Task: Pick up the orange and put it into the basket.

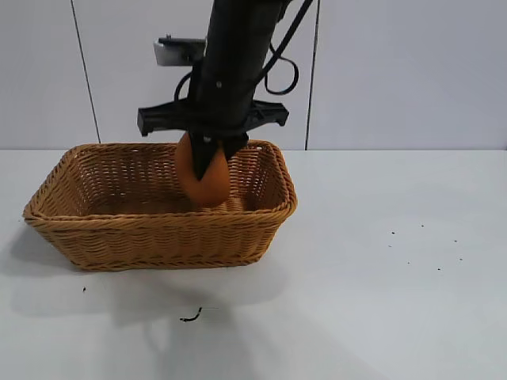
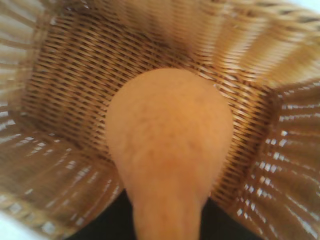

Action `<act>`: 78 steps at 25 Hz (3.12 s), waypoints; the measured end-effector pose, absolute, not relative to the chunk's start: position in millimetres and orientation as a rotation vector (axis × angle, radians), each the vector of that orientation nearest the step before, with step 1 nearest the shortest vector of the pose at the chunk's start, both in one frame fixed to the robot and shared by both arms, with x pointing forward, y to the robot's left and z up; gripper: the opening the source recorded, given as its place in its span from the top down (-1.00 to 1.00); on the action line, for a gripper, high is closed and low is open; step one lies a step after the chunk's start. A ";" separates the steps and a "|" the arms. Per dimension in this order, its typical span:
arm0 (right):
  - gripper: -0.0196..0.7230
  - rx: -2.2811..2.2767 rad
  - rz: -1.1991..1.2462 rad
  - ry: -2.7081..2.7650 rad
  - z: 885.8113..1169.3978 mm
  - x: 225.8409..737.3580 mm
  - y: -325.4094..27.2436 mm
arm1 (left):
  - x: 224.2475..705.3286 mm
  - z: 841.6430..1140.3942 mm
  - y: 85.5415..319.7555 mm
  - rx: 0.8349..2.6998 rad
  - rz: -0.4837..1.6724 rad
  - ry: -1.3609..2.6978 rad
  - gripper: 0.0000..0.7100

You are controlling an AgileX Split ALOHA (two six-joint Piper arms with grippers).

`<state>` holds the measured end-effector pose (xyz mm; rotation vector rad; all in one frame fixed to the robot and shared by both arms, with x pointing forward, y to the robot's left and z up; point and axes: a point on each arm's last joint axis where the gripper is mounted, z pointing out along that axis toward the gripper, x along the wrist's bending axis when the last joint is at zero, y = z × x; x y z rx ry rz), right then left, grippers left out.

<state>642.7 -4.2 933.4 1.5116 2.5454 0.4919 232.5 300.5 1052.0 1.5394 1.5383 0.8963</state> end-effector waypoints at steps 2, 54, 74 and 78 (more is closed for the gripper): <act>0.24 1.508 0.500 2.543 937.7 643.9 -3.3 | 232.5 1052.0 300.5 1.539 0.896 1.538 -0.88; -0.77 2.196 0.067 2.094 1012.0 640.2 -282.6 | 232.5 1052.0 300.5 1.539 0.896 1.538 -0.88; -0.77 2.082 0.213 2.078 1022.6 377.5 -295.7 | 232.5 1052.0 300.5 1.539 0.896 1.538 -0.88; -0.77 1.989 0.386 1.985 1019.7 341.5 -297.4 | 232.5 1052.0 300.5 1.539 0.896 1.538 -0.88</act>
